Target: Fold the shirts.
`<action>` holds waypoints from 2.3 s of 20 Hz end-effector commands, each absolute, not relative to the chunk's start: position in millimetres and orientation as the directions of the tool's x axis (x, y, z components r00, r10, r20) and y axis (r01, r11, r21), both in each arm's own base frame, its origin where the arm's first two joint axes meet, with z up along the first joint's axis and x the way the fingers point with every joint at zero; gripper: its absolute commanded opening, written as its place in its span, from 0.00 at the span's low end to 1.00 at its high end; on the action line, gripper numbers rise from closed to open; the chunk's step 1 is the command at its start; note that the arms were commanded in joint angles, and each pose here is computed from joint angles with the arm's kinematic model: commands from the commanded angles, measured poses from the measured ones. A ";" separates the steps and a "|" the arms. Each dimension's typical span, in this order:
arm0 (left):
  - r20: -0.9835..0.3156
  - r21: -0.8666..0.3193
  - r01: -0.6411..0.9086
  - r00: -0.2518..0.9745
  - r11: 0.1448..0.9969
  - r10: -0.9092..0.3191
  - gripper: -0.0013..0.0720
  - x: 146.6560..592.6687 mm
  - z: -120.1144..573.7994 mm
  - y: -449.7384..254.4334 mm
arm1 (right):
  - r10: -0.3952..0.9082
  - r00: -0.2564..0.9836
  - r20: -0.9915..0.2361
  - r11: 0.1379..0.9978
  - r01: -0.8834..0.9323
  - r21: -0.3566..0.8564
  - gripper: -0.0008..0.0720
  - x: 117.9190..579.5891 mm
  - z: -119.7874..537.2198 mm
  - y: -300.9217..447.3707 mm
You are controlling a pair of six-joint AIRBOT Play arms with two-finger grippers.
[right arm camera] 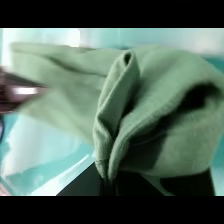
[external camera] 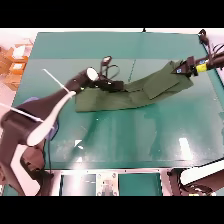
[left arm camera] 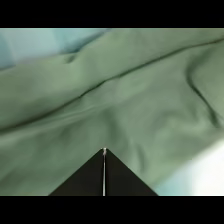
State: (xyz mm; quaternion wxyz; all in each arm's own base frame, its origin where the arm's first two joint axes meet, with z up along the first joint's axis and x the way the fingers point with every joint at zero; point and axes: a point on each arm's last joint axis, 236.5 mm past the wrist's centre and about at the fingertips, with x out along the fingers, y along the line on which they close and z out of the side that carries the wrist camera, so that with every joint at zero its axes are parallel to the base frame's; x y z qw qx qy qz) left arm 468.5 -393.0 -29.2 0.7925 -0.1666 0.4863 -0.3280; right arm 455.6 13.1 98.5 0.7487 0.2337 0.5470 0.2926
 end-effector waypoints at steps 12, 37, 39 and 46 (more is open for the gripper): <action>-0.559 -0.762 0.344 0.080 0.549 -0.826 0.05 436.7 -47.6 -485.2 | 0.685 0.179 -0.706 0.719 -0.325 0.615 0.04 404.6 179.3 95.8; -0.638 -0.685 0.255 0.243 0.683 -0.731 0.05 490.2 120.4 -103.3 | 0.729 0.280 -0.625 0.683 -0.235 0.692 0.78 473.6 64.0 282.6; -0.639 -0.685 0.256 0.240 0.682 -0.731 0.05 489.3 120.2 -103.6 | 0.679 0.297 -0.671 0.728 -0.153 0.668 0.78 474.7 71.9 210.8; -0.639 -0.687 0.255 0.234 0.681 -0.732 0.05 488.0 120.1 -103.9 | 0.626 0.195 -0.755 0.727 0.206 0.655 0.78 409.1 -51.3 115.0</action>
